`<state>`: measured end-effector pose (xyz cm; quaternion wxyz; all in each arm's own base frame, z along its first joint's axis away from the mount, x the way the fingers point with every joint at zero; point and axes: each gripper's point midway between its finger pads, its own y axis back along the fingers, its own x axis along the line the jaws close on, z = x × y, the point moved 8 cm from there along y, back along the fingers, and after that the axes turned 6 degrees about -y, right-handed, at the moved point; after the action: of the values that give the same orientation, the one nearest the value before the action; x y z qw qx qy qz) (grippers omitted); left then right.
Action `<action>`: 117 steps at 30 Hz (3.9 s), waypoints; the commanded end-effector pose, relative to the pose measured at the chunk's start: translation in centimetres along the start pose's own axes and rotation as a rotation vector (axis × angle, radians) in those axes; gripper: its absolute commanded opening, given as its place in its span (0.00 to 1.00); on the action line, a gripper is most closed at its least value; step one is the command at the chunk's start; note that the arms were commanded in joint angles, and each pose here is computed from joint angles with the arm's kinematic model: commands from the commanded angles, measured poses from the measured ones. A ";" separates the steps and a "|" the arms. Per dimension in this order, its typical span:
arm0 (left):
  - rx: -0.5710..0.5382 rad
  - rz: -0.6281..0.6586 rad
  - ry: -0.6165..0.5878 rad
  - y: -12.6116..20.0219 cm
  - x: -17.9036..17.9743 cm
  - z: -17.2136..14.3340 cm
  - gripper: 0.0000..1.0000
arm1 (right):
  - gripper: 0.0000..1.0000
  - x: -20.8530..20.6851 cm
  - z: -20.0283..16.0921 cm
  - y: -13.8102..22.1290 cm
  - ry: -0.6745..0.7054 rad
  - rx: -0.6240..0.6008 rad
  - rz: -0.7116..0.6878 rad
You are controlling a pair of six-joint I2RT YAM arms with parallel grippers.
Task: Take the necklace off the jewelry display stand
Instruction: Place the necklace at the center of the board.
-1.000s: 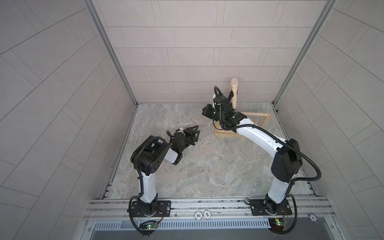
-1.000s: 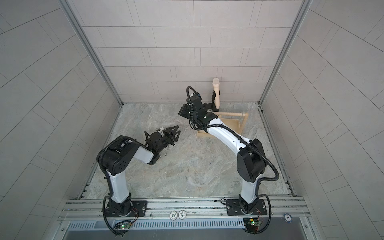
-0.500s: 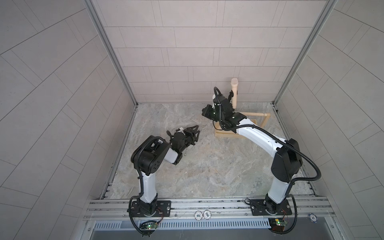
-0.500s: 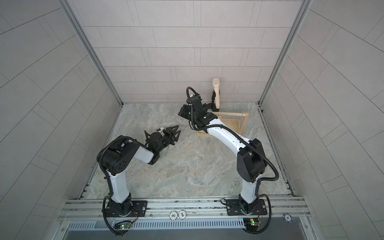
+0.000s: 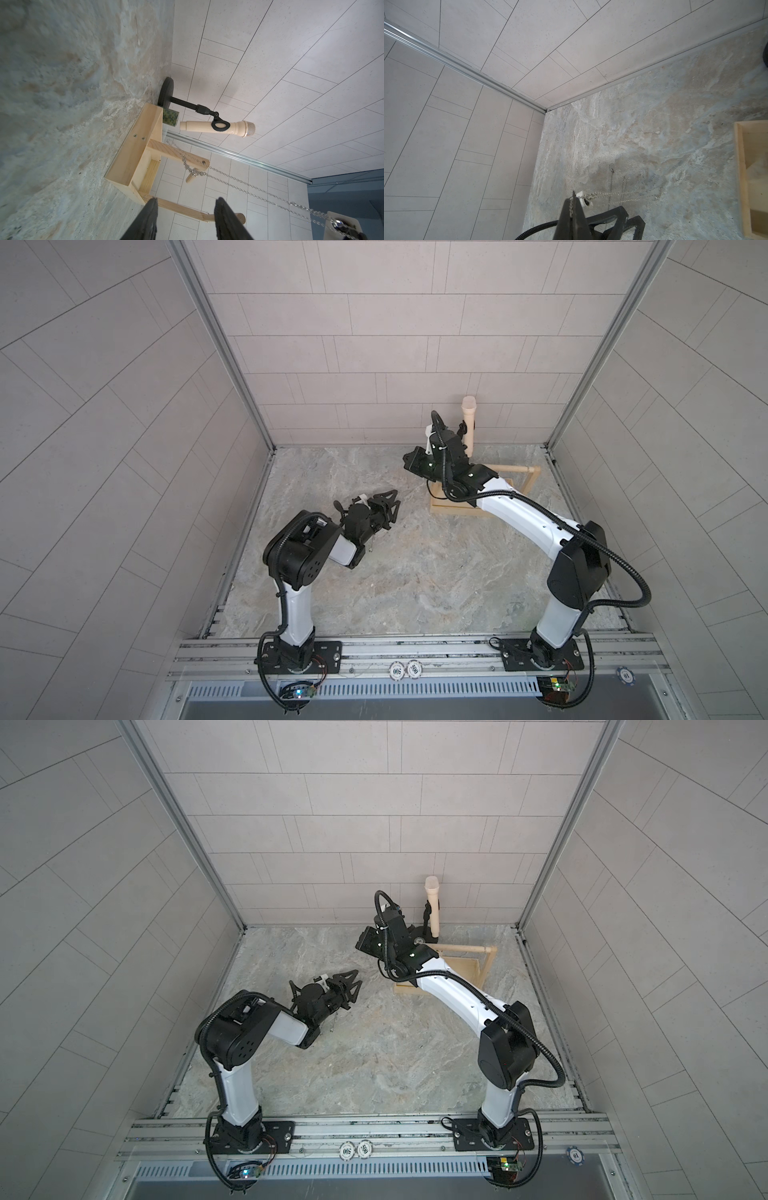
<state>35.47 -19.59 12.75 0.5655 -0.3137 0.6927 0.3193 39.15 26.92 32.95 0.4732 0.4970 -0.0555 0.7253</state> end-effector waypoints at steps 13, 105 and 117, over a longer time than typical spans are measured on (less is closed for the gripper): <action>-0.001 -0.054 0.019 -0.3 -1.1 -0.2 0.49 | 0.00 1.1 -0.2 1.2 -0.026 -0.008 0.055; -0.055 -0.096 0.125 -1.8 -1.7 -0.8 0.45 | 0.00 2.0 -0.7 1.4 -0.062 -0.008 0.147; -0.057 -0.101 0.127 -1.7 -1.8 -0.8 0.43 | 0.00 1.6 -1.0 1.3 -0.062 0.003 0.139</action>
<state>36.65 -20.93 13.94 0.5270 -0.3729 0.6985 0.3087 37.88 27.72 33.74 0.4263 0.5136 -0.0954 0.7385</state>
